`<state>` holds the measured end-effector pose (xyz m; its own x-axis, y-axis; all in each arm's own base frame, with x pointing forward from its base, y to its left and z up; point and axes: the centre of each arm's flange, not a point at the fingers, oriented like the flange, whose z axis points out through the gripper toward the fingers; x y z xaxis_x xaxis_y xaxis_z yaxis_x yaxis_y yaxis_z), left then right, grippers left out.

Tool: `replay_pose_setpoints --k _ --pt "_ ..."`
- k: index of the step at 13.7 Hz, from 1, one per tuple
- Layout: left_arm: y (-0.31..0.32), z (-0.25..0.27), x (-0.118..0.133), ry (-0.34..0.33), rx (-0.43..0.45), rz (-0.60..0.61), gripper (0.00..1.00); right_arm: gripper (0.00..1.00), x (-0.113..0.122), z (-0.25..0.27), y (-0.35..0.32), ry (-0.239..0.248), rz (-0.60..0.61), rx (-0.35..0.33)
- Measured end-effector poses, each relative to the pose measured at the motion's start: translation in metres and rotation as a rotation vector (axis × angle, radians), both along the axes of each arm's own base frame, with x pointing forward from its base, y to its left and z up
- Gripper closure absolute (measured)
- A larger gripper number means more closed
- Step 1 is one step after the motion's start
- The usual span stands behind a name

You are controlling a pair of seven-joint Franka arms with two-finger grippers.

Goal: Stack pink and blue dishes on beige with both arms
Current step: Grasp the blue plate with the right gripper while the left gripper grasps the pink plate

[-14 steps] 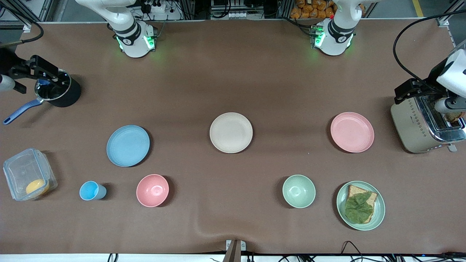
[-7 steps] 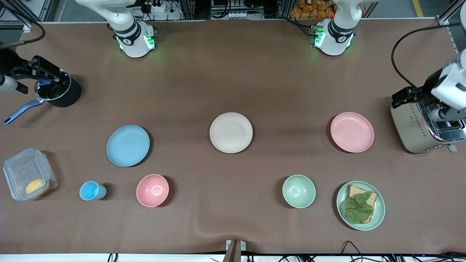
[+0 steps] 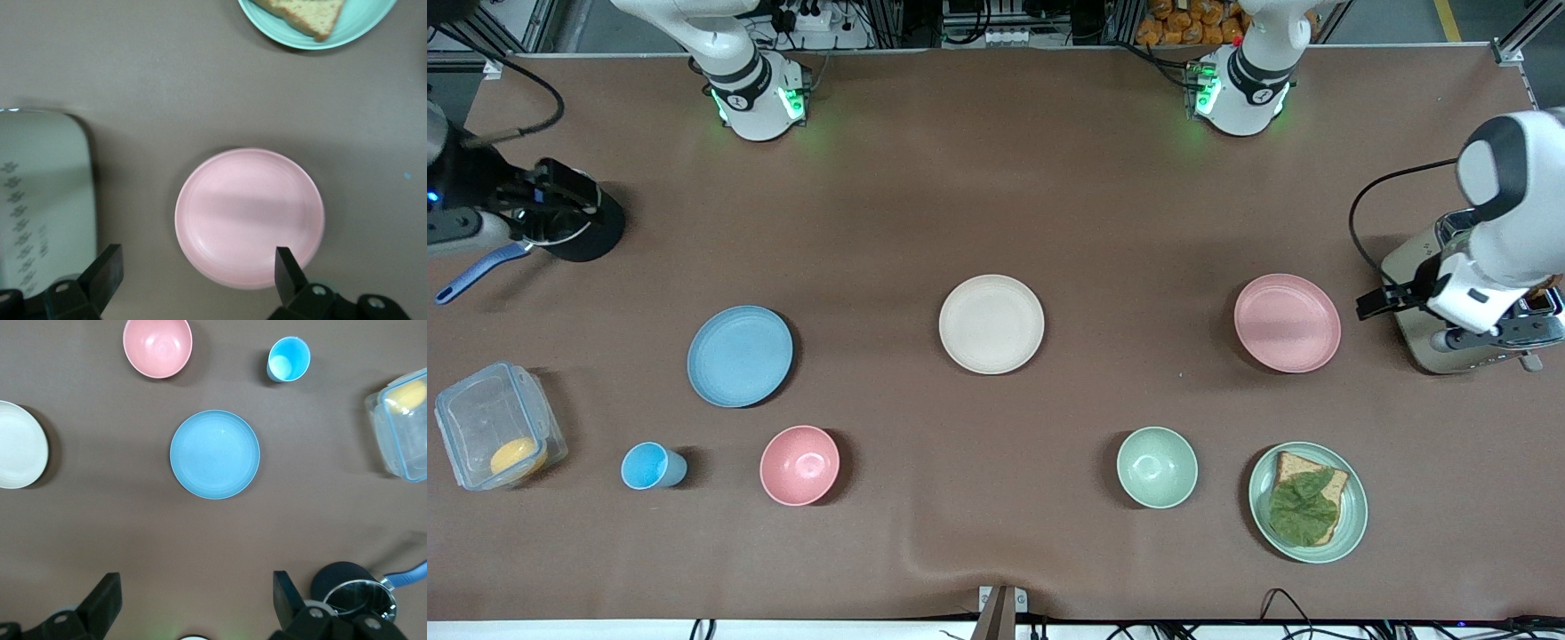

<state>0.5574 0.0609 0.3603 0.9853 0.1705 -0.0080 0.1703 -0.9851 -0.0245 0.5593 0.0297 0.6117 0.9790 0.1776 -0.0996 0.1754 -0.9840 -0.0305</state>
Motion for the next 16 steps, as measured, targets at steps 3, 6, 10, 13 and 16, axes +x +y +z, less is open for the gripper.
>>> replay_pose_setpoints --k 3,6,10,13,16 --pt "0.017 -0.067 -0.022 -0.004 -0.013 0.033 0.00 0.00 0.007 -0.077 -0.004 0.060 -0.014 -0.003" --pt "0.031 -0.110 -0.029 -0.008 -0.028 0.063 0.00 0.00 0.011 -0.146 -0.006 0.168 -0.052 -0.013" --pt "0.040 -0.153 -0.035 -0.003 -0.045 0.079 0.00 0.00 0.012 -0.219 -0.019 0.164 -0.107 -0.016" --pt "0.038 -0.166 -0.037 0.011 -0.052 0.078 0.05 0.00 0.015 -0.279 -0.059 0.126 -0.178 -0.009" --pt "0.037 -0.172 -0.038 0.014 -0.054 0.078 0.35 0.00 0.027 -0.328 -0.082 0.108 -0.219 -0.003"
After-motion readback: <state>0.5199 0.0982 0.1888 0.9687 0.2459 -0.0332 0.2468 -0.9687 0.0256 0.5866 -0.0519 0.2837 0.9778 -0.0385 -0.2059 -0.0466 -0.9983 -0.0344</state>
